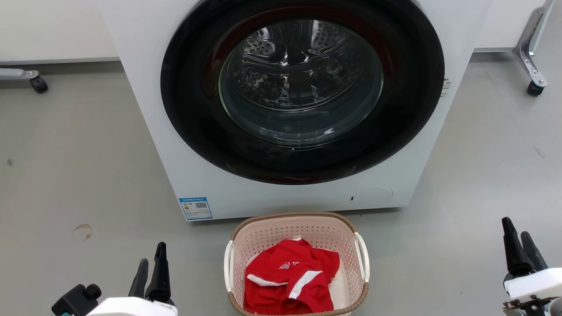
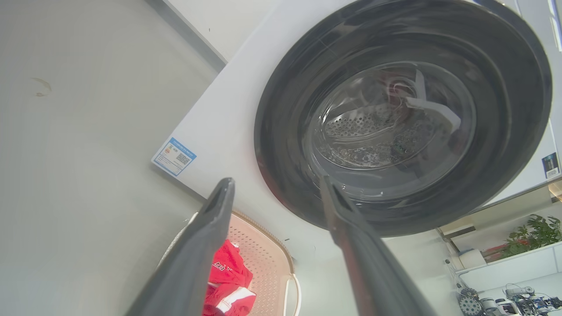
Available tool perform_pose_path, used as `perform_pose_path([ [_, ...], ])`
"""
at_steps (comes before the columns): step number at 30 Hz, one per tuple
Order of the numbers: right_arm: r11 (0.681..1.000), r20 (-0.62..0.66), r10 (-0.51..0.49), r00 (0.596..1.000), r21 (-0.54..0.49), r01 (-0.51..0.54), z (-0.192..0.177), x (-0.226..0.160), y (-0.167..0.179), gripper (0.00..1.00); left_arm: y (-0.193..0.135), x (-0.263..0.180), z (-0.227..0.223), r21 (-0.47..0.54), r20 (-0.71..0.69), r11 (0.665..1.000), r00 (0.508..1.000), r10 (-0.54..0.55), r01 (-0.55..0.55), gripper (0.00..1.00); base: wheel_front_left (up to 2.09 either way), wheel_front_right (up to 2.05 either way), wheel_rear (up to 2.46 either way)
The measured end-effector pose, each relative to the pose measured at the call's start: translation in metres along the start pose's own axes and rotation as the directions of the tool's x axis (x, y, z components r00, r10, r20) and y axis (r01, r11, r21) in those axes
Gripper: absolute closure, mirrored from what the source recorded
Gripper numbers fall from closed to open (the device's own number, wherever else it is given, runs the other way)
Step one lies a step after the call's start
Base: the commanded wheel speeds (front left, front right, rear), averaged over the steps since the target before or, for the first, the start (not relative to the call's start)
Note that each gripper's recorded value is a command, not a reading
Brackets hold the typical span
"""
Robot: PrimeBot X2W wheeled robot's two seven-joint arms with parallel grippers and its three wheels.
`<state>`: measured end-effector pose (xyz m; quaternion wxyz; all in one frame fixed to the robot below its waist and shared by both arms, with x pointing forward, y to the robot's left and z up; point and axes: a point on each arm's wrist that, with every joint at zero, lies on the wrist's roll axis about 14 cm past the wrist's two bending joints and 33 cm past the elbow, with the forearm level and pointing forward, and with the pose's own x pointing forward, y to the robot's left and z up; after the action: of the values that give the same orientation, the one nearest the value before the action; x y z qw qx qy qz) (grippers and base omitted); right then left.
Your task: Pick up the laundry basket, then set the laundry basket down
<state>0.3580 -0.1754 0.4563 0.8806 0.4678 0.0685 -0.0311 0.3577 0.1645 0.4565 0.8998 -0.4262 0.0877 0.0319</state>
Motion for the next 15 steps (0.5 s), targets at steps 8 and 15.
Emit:
perform_pose_path([
  [8, 0.995, -0.003, 0.018, 1.0, -0.099, -0.018, -0.0013, -0.0004, 0.0039, 0.0, -0.0035, -0.0014, 0.0013, 0.1, 0.011, 0.995, 1.0, -0.015, 0.014, 0.0, 0.0, 0.0, 0.0],
  [15, 0.982, -0.003, 0.036, 0.999, -0.184, -0.036, -0.001, -0.0007, 0.0073, 0.0, -0.0085, -0.003, 0.003, 0.194, 0.024, 0.981, 0.999, -0.035, 0.03, 0.0, 0.0, 0.0, 0.0],
])
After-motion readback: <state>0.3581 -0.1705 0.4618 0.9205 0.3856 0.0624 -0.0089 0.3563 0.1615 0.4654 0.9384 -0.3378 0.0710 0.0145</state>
